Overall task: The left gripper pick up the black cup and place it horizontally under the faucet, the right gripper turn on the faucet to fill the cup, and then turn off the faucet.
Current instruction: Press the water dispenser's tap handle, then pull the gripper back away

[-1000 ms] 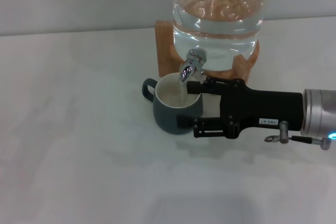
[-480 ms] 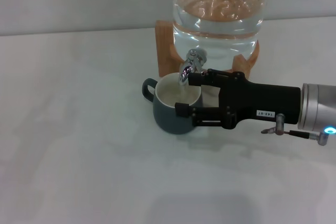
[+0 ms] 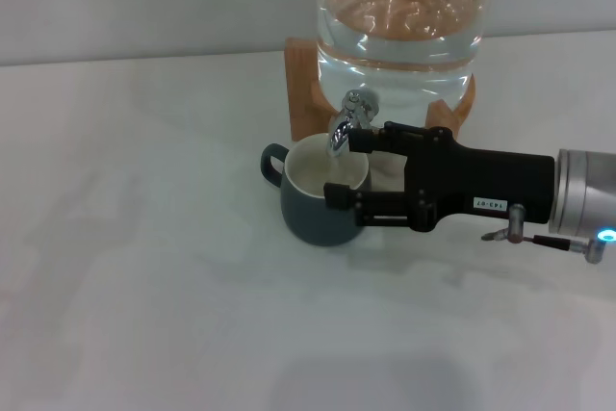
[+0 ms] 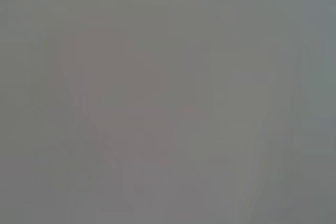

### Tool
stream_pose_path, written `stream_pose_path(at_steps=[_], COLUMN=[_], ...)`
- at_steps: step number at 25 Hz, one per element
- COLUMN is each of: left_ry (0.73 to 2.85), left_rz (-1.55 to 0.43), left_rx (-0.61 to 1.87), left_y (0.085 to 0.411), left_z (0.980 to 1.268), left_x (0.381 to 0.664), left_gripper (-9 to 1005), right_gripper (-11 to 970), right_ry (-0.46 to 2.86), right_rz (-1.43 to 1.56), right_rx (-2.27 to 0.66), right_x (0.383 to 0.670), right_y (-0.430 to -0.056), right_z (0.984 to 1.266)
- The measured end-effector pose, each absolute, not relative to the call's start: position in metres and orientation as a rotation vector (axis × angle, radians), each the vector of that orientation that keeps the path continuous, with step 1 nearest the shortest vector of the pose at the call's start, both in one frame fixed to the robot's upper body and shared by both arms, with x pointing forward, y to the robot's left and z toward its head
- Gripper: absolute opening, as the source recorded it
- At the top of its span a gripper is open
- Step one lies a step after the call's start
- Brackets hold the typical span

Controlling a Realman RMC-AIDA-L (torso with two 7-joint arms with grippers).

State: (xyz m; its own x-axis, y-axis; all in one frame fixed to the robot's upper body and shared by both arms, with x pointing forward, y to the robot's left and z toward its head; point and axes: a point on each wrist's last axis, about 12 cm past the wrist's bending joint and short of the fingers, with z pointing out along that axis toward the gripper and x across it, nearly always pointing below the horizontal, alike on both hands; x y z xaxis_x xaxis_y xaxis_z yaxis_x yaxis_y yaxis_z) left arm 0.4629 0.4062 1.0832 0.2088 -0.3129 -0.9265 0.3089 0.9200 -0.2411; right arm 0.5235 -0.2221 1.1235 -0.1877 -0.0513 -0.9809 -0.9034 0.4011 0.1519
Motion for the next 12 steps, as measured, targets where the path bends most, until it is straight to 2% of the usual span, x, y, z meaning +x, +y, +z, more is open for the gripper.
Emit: stream_pose_path(at_steps=[12], left_ry=[1.296], left_rz=[-0.43], left_rx=[-0.007], left_y=[0.407], left_z=[1.082], left_x=[0.461], left_gripper=[469], right_gripper=[839], right_ry=[1.583], right_rz=[0.919], right_rx=[-0.81], right_x=[0.526], right_y=[-0.241], right_z=[1.124])
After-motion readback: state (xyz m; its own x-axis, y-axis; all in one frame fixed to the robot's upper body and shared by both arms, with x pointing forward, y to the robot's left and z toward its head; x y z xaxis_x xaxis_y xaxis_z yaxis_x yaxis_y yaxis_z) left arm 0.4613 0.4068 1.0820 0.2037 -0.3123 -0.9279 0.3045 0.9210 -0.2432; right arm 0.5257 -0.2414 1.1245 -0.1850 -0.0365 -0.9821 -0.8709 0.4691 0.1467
